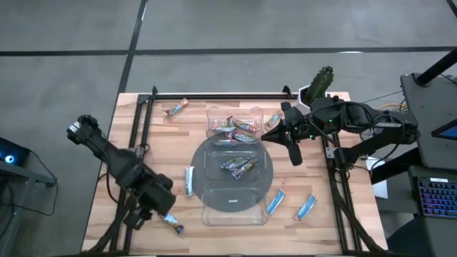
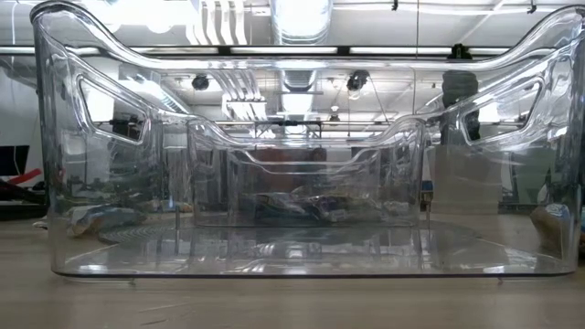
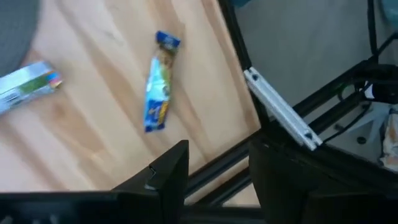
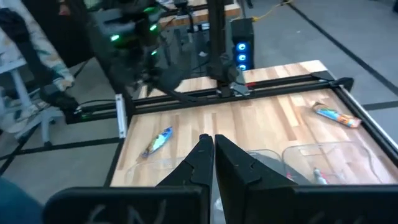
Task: Pick and place Granola Bars by type
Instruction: Put the blue granola bar into the middle transparent bin
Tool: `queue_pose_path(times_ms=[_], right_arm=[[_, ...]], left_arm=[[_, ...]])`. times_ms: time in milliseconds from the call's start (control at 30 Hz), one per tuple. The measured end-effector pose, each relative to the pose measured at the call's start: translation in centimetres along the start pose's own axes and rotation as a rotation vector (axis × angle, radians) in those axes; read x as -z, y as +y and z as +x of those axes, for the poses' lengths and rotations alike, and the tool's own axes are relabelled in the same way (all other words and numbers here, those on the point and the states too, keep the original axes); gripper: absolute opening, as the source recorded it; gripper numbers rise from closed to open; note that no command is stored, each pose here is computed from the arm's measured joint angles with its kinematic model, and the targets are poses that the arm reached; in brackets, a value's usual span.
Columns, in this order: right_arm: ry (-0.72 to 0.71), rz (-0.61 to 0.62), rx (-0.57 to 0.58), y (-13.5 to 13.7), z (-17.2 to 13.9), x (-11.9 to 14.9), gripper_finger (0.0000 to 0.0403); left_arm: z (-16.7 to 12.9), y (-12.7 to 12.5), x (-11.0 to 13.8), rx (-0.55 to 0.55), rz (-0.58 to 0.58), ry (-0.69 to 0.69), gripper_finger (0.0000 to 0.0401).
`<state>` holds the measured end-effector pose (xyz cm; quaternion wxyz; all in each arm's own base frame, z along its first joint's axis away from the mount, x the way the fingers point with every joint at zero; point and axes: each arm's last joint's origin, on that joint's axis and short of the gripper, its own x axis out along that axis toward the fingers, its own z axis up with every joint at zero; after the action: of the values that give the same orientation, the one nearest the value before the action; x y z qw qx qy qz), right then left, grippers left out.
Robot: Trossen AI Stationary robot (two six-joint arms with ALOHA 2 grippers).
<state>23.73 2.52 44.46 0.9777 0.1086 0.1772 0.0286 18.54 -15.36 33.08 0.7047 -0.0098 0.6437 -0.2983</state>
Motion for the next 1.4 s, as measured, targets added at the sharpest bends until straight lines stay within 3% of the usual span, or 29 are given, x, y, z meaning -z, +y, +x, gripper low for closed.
queue_pose_path(times_ms=[267,567,733,1067,1400], right_arm=[[-0.005,-0.021,0.025,-0.1,0.0,0.0,0.0008],[-0.004,-0.079,0.023,-0.1,0.0,0.0,0.0009],[-0.003,-0.092,0.023,-0.1,0.0,0.0,0.0008],[-0.002,-0.08,0.021,-0.1,0.0,0.0,0.0008],[-0.002,-0.041,0.022,-0.1,0.0,0.0,0.0008]], left_arm=[[2.2,-0.6,-0.2,0.034,-0.07,-0.029,0.0149],[2.8,-0.7,-2.0,0.07,-0.25,-0.136,0.0149],[4.2,-0.2,-2.9,0.09,-0.347,-0.075,0.0149],[8.1,-1.1,-4.0,0.057,-0.212,0.034,0.0149],[6.6,-1.2,-4.0,-0.122,-0.137,0.001,0.015]])
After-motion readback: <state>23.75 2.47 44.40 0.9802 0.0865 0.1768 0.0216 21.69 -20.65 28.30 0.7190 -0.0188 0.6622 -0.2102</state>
